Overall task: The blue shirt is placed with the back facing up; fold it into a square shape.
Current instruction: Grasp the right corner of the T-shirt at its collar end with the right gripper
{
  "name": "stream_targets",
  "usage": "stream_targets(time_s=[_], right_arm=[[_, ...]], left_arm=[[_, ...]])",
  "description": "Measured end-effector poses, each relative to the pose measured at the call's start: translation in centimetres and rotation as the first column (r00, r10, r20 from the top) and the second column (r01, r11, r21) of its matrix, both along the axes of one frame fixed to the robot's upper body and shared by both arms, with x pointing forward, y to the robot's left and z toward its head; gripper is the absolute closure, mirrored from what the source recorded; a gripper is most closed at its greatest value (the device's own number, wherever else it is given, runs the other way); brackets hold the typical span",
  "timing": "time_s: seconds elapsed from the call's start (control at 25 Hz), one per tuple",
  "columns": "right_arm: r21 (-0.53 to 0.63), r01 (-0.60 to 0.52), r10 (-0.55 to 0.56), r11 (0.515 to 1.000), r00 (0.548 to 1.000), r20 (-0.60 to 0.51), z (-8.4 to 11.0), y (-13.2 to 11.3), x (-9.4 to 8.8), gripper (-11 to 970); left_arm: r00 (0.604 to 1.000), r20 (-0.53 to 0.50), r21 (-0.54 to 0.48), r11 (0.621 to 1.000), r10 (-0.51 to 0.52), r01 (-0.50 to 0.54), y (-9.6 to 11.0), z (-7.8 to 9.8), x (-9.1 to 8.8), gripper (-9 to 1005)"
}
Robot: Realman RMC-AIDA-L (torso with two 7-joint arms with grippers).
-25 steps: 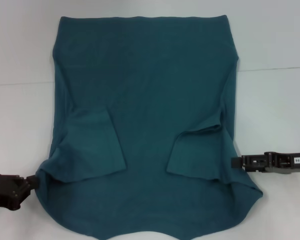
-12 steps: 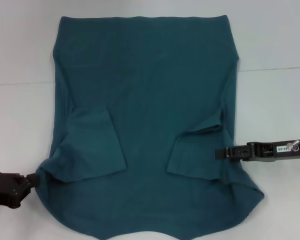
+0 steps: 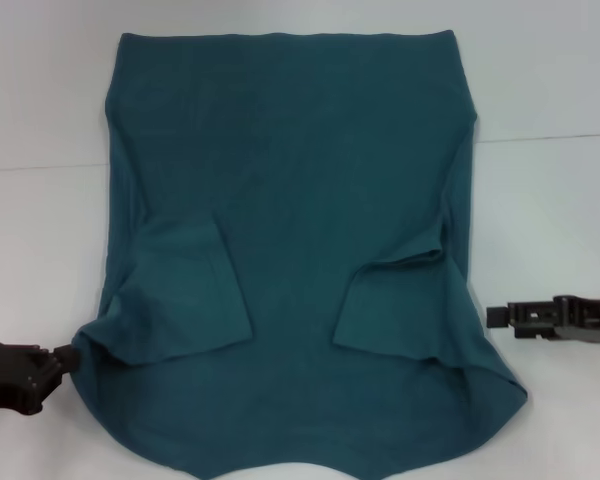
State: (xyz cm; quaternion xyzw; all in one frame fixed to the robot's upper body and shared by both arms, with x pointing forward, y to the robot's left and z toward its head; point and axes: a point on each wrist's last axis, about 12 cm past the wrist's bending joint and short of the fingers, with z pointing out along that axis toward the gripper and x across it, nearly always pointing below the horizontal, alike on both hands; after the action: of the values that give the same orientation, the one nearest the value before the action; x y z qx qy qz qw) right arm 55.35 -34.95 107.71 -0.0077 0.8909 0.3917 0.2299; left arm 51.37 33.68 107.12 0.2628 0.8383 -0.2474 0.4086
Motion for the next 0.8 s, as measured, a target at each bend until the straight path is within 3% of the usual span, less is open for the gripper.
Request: stream_targets(time_s=[0.32, 0.8], right_arm=[[0.007, 0.001, -0.001, 1.000, 0.998, -0.059, -1.5, 0.3, -1.5, 276], [0.009, -0.021, 0.021, 1.000, 0.996, -0.082, -2.3, 1.2, -2.0, 293]], left_arm=[[1.000, 0.004, -0.002, 1.000, -0.005, 0.005, -0.1, 0.1, 0.2, 998], [1.000, 0.006, 0.001, 1.000, -0.008, 0.008, -0.1, 0.2, 0.2, 998]])
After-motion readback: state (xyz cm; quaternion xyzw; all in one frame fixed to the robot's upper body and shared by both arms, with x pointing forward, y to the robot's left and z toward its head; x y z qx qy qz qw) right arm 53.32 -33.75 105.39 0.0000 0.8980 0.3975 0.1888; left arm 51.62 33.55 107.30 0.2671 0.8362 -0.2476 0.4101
